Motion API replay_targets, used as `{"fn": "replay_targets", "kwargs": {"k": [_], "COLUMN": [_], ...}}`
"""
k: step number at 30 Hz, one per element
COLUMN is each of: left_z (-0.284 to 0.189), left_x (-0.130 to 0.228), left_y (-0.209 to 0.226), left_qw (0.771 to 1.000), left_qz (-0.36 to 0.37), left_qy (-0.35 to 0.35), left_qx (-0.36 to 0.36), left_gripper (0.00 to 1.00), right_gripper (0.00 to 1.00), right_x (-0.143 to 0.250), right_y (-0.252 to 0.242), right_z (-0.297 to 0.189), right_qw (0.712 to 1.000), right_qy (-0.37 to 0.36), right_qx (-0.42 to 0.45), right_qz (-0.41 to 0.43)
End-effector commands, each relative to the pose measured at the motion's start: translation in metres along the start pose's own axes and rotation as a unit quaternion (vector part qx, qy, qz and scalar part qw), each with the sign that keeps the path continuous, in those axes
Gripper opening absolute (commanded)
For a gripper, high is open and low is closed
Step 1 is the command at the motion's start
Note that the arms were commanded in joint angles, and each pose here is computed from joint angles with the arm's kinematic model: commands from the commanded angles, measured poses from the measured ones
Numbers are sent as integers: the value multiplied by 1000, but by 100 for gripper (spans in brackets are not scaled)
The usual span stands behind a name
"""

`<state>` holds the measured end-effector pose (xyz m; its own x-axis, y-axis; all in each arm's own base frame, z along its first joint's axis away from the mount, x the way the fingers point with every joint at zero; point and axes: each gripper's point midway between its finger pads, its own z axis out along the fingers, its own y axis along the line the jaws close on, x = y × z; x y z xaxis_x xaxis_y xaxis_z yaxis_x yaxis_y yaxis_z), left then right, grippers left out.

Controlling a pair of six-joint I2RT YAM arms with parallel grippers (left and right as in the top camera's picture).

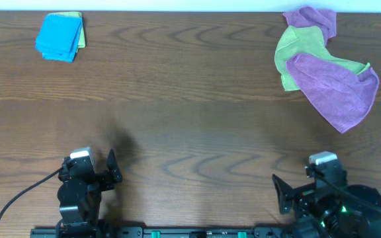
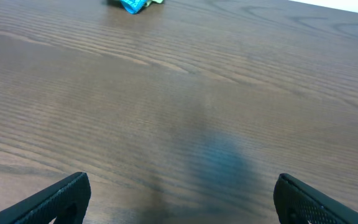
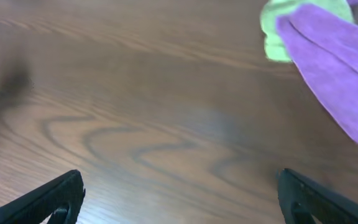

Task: Fold the cloth

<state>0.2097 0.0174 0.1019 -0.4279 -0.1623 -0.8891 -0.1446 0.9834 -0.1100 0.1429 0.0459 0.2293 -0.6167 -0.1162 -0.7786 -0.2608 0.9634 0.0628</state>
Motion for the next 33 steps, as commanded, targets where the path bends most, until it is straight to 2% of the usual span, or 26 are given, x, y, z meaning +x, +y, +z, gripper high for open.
{"fn": "replay_targets", "kwargs": {"k": [1, 3, 7, 15, 21, 33], "left_z": [2, 2, 2, 2, 2, 2], "left_x": [4, 4, 4, 4, 4, 4], "left_y": [0, 0, 0, 0, 0, 0], "left_qw": [1000, 1000, 1000, 1000, 1000, 1000], "left_qz": [8, 8, 8, 8, 8, 8], "left_qy": [1, 1, 1, 1, 1, 1], "left_qx": [1, 1, 1, 1, 1, 1], "left_gripper": [95, 95, 95, 95, 95, 95], "right_gripper": [99, 99, 99, 99, 99, 99], "right_x": [-1, -6, -16, 16, 48, 97], "right_y": [-21, -31, -41, -48, -50, -50], "right_z": [-5, -10, -11, 30, 70, 116], "right_qw": [998, 995, 985, 980, 986, 992], "right_qy": [-12, -37, -87, -120, -82, -15], "right_qx": [61, 89, 123, 134, 122, 99], "right_qz": [-8, -12, -77, -83, -83, -81]}}
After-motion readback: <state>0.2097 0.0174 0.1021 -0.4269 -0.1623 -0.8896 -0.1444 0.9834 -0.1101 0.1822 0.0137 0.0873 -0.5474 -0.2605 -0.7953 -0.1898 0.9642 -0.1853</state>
